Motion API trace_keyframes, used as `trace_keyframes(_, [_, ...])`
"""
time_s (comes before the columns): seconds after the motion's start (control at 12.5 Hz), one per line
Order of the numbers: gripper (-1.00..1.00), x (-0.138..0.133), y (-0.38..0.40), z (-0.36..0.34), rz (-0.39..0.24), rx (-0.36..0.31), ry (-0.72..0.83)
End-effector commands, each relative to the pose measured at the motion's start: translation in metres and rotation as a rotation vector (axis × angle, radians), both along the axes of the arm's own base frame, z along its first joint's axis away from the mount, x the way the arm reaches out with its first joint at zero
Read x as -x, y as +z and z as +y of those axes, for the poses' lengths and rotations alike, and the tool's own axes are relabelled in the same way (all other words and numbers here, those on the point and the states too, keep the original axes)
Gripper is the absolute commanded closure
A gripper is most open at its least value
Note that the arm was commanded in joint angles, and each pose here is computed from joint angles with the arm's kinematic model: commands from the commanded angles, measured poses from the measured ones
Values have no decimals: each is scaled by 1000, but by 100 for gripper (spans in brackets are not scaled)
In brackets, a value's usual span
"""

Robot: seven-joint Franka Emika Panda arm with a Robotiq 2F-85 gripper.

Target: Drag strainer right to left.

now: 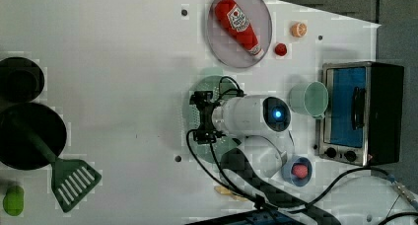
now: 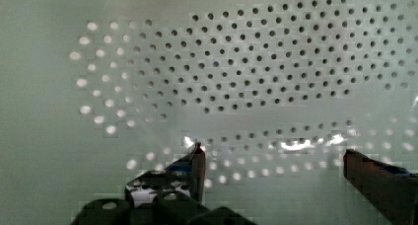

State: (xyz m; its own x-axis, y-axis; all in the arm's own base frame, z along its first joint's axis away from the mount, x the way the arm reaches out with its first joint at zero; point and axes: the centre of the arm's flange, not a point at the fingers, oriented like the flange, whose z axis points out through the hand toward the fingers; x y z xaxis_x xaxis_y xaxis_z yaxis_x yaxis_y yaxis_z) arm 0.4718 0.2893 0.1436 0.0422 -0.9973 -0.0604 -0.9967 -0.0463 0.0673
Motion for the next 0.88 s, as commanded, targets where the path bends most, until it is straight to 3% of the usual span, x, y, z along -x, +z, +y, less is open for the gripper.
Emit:
trace_keyframes(0.08, [-100,8,3,45,-2,-29,-22])
trace_keyframes(0.88, [-100,5,1,108,-9,-99,-38])
